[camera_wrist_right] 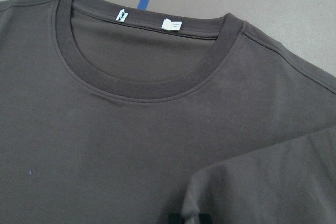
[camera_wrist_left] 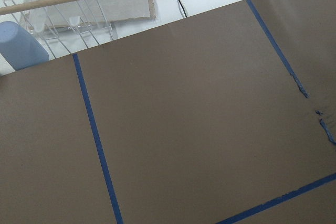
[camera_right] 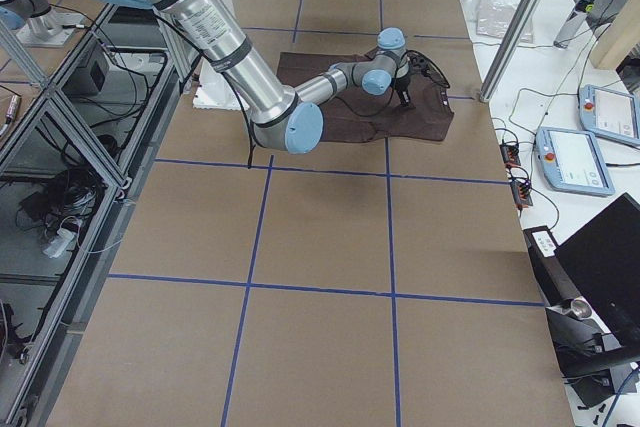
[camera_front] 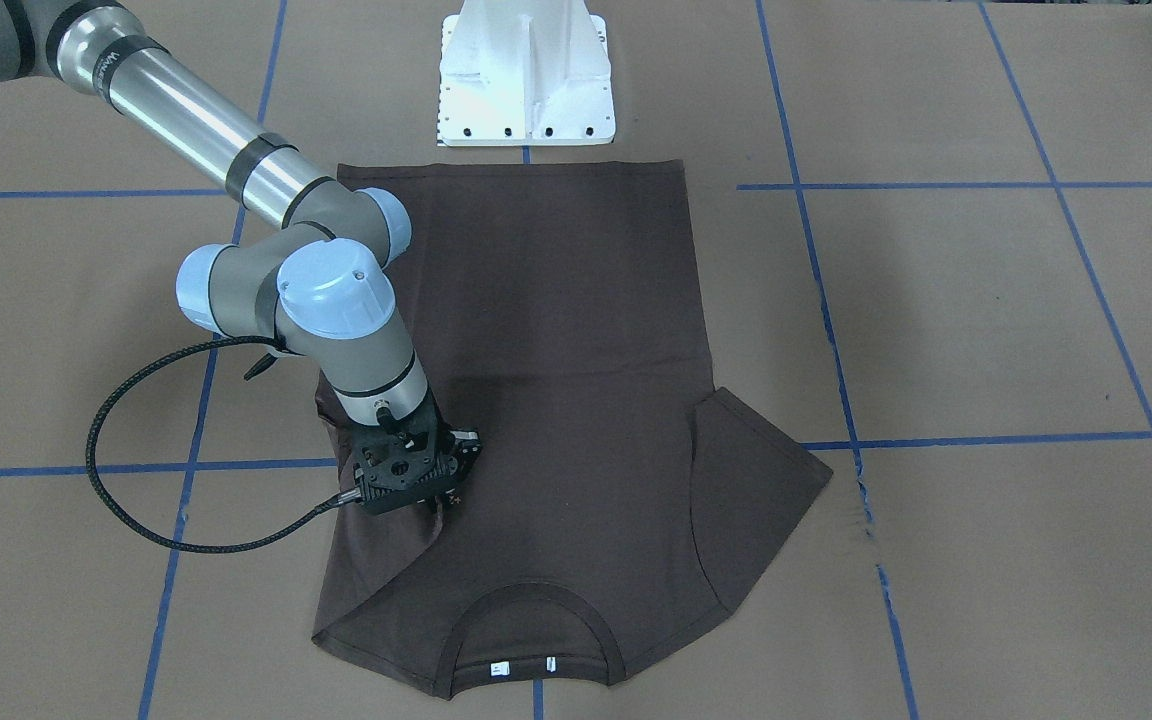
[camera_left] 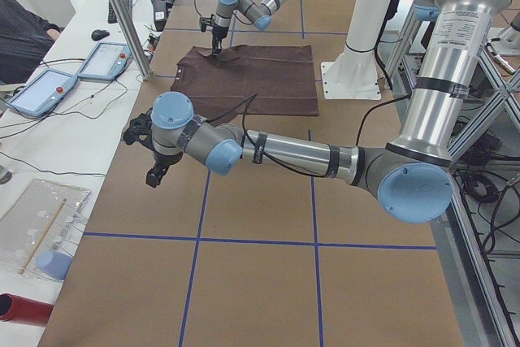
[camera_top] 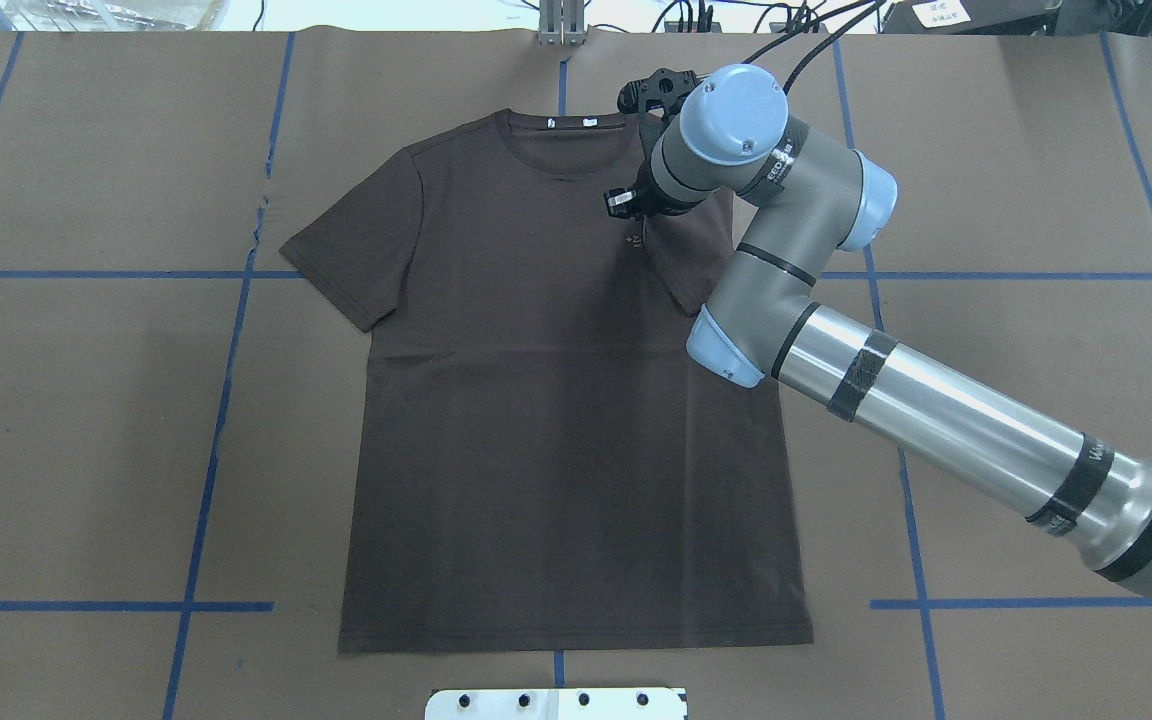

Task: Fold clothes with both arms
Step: 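Fold the sleeve with the right gripper inward across the shirt body, then raise the right gripper away while the left arm moves toward the other sleeve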

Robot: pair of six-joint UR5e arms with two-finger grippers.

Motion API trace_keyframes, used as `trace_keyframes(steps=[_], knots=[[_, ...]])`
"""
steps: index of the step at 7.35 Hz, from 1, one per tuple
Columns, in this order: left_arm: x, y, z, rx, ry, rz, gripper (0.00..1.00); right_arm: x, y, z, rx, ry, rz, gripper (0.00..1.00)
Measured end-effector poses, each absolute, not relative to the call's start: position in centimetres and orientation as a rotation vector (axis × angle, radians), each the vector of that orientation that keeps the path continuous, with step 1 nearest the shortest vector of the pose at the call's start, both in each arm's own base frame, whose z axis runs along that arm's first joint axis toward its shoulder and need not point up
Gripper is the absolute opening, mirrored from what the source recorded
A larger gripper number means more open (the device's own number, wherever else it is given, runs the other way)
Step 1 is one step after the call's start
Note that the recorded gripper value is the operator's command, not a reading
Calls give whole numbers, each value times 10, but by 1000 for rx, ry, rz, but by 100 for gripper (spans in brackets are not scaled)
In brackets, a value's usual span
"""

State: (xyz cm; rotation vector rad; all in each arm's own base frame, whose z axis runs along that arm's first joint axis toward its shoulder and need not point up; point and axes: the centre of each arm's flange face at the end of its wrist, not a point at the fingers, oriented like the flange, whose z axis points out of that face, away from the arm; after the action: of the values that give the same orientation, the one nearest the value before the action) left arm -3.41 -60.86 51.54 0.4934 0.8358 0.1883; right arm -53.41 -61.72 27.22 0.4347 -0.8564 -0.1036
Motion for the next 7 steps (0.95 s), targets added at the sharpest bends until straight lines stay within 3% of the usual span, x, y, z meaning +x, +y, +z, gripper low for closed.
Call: trace_keyframes(steps=[3, 7], knots=[[1, -614, 497, 468, 887, 117, 100, -495, -635, 281, 270, -897, -75, 100], [170, -606, 431, 441, 954, -84, 100, -373, -630, 349, 120, -862, -8, 100]])
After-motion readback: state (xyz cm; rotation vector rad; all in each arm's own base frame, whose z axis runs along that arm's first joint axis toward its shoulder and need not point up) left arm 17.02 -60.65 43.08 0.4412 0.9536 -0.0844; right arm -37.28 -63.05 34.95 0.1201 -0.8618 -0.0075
